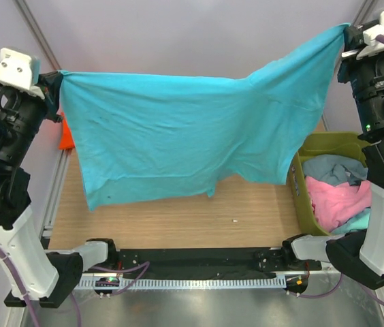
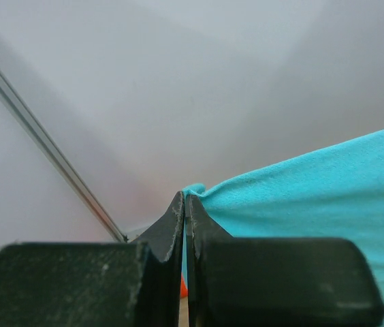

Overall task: Fold and stack the t-shirts
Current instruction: Flatten the tshirt out

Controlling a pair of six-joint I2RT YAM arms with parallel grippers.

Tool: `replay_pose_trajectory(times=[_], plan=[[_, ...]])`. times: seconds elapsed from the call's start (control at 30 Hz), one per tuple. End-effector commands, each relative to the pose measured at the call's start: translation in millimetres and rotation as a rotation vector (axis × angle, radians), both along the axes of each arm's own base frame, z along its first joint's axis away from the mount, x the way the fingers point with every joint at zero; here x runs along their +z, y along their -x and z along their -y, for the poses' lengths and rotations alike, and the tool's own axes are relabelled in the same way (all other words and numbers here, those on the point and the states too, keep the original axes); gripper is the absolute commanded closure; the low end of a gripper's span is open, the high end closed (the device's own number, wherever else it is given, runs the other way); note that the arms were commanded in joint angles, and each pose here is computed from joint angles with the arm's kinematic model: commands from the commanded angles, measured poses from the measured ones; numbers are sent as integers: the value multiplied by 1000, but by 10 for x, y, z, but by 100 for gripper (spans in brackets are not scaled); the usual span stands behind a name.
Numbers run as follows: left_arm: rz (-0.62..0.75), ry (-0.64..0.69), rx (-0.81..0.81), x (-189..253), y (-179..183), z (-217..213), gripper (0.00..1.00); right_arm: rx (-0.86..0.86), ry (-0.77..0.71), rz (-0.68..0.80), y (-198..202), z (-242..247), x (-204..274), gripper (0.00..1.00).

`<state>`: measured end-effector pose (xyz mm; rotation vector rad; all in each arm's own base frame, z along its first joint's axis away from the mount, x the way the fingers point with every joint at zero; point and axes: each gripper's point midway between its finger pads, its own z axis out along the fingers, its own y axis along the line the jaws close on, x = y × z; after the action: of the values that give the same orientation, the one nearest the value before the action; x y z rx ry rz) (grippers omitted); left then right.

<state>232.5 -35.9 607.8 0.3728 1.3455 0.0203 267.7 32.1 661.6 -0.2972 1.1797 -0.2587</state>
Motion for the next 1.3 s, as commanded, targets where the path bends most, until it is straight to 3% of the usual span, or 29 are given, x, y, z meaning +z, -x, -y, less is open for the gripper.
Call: replay_pose_trajectory(times=[0.0, 0.27, 0.37, 0.47, 0.53, 0.67, 0.8, 0.87, 1.0, 1.1, 1.27], plan=[[-48, -46, 50, -172, -359, -94, 100, -16, 23, -1, -241, -55, -81, 99], [-395, -218, 38, -1753, -1574, -158, 100, -19, 137, -230, -1412, -441, -1098, 99], [-451, -226, 37, -2070, -2069, -179, 100, -22, 176, -276, -1913, -545, -1387, 99], [-420, -177, 81, -1912, -2412, -336, 100, -56, 156, -256, -2417, -475, -1428, 99], [-463, -170, 77, -2104, -2708, -354, 100, -84, 152, -250, -2637, -363, -1445, 99], [-408, -181, 94, -1950, -3004, -395, 100, -118, 154, -209, -2998, -230, -1443, 99], [-340, -191, 117, -1715, -3055, -431, 100, -128, 145, -146, -2963, -182, -1248, 99], [-323, -187, 112, -1627, -2952, -415, 100, -119, 123, -112, -2767, -163, -1054, 99], [-314, -159, 61, -1566, -2637, -302, 100, -76, 108, -160, -2468, -188, -1142, 99], [-382, -149, 20, -1836, -2248, -223, 100, -43, 80, -172, -1981, -161, -1033, 99], [-485, -163, -20, -2337, -1819, -160, 100, 20, 120, -346, -1521, -235, -1666, 99]])
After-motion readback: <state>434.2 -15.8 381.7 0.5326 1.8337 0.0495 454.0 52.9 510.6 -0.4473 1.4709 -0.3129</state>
